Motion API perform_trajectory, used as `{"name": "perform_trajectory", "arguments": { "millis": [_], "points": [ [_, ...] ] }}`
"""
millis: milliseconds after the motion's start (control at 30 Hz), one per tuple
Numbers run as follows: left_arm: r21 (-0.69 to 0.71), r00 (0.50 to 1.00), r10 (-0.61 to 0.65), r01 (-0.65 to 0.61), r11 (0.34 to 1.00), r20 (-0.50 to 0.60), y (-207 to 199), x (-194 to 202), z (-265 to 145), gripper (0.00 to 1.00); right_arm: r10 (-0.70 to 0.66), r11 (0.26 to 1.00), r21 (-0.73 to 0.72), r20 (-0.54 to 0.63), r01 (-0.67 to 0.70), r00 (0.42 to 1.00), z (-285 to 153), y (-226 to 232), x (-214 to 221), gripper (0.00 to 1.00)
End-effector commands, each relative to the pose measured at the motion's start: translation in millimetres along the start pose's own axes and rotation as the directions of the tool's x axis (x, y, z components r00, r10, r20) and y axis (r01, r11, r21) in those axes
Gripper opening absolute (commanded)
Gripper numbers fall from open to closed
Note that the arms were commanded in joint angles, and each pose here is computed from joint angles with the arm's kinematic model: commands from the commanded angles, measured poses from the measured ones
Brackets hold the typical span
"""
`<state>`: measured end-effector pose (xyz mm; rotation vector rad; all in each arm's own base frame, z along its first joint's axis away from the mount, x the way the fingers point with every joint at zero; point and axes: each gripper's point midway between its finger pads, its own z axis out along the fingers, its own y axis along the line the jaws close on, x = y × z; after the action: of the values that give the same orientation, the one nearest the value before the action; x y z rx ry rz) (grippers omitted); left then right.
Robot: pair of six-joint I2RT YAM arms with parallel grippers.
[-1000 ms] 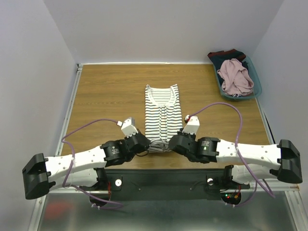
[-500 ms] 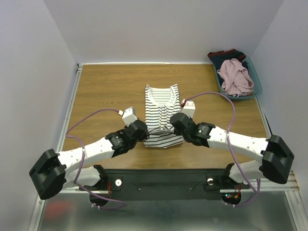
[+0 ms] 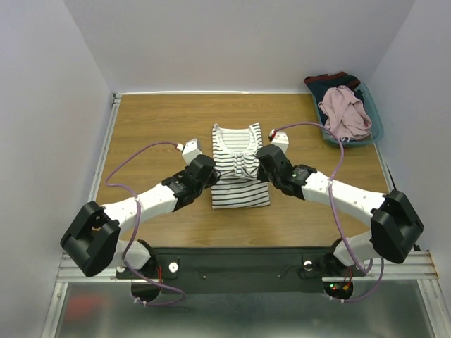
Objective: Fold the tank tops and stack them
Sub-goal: Fold the tank top
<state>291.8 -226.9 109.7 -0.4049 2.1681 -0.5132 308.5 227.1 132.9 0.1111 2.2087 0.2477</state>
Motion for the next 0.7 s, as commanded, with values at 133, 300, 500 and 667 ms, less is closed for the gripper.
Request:
{"name": "perform_trajectory", "arguments": {
  "millis": [133,300,500,667],
  "points": [
    [0.059,0.998,0.012,-0.015,0.998,0.056,-27,-41,17,0.0,0.032,0.997,-0.066,0.049,-0.029,0.998,17,16,-36,0.0],
    [0.045,0.999,0.03,-0.032,0.998,0.043,-24,-43,34,0.0,0.031,0.997,-0.066,0.04,-0.028,0.999,28,17,-39,0.0],
    [0.047,0.999,0.033,-0.035,0.998,0.04,-26,-48,47,0.0,0.035,0.998,-0.057,0.033,-0.033,0.999,41,15,-41,0.0],
    [0.053,0.998,0.035,-0.037,0.998,0.043,-29,-55,53,0.0,0.039,0.998,-0.048,0.033,-0.037,0.999,47,13,-43,0.0]
  ]
}}
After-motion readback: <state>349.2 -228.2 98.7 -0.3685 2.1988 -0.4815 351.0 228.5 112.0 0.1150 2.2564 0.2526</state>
